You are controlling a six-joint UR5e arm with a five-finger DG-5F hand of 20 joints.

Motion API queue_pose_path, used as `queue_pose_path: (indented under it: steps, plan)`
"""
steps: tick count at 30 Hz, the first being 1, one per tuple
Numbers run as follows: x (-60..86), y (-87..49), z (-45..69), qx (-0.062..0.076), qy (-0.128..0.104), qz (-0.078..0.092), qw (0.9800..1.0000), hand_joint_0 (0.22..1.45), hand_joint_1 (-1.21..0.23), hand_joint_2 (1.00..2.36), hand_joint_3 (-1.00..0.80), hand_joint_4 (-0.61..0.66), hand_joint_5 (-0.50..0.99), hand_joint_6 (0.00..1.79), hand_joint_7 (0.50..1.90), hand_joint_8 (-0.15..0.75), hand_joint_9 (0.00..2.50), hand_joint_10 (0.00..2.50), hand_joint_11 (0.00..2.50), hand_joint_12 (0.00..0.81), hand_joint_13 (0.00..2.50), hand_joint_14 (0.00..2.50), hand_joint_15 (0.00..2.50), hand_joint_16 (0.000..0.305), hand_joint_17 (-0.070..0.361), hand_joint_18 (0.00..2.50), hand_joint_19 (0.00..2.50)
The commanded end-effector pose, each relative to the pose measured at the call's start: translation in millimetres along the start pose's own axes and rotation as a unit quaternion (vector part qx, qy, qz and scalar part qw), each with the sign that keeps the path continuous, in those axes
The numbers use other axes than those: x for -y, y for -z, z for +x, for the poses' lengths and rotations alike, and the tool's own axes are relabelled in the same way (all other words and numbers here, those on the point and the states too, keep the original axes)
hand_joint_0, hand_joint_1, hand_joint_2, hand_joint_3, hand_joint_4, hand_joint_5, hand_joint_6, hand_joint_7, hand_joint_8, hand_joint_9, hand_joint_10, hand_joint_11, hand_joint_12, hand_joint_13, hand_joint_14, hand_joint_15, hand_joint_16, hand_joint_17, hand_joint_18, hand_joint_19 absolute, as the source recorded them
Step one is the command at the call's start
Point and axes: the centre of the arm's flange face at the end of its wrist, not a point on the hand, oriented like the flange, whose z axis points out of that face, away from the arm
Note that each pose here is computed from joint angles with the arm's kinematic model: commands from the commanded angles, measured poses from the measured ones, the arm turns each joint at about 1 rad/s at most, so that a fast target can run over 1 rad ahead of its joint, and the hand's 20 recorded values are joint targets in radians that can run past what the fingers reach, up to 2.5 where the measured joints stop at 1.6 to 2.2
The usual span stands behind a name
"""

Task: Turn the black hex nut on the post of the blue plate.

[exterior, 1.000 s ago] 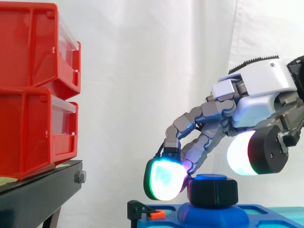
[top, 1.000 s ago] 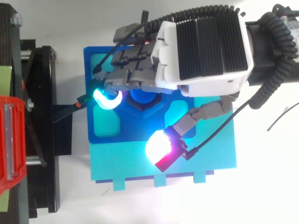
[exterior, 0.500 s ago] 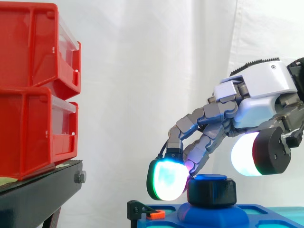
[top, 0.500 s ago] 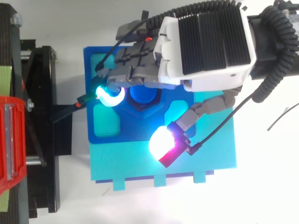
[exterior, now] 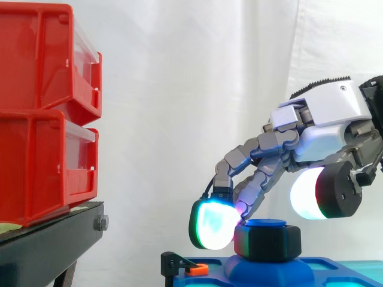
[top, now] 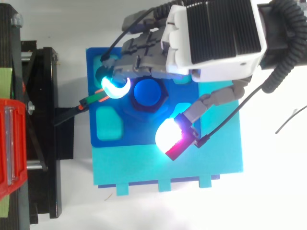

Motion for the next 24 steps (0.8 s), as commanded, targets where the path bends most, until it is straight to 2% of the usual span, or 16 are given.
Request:
queue_pose_path:
  steps: [1, 10, 15, 19, 24]
  plan:
    - [7.1, 3.5, -1.9, -0.002, -0.001, -0.004, 1.0, 0.39, -0.48, 1.0, -0.5, 0.38, -0.15, 0.5, 0.89, 0.402, 0.68, 0.0, 0.06, 0.485, 0.61, 0.0, 0.1, 0.066, 0.148, 0.49, 0.22]
    - [22.6, 10.8, -6.2, -0.004, -0.004, -0.015, 0.9999, 0.39, -0.48, 1.0, -0.5, 0.39, -0.16, 0.5, 0.89, 0.399, 0.68, 0.0, 0.05, 0.484, 0.61, 0.0, 0.09, 0.066, 0.148, 0.49, 0.23]
    - [25.4, 11.8, -7.6, -0.002, -0.004, -0.019, 0.9998, 0.39, -0.47, 1.0, -0.5, 0.38, -0.16, 0.5, 0.89, 0.398, 0.67, 0.0, 0.05, 0.484, 0.61, 0.0, 0.09, 0.066, 0.147, 0.49, 0.23]
    - [23.3, 9.8, -8.3, 0.003, -0.005, -0.022, 0.9997, 0.39, -0.47, 1.0, -0.5, 0.38, -0.16, 0.5, 0.89, 0.4, 0.68, 0.0, 0.05, 0.485, 0.61, 0.0, 0.09, 0.065, 0.147, 0.49, 0.22]
    - [14.0, 4.7, -23.6, 0.018, -0.011, -0.03, 0.9993, 0.39, -0.49, 1.0, -0.5, 0.38, -0.16, 0.5, 0.88, 0.397, 0.68, 0.0, 0.06, 0.484, 0.61, 0.0, 0.09, 0.065, 0.147, 0.49, 0.23]
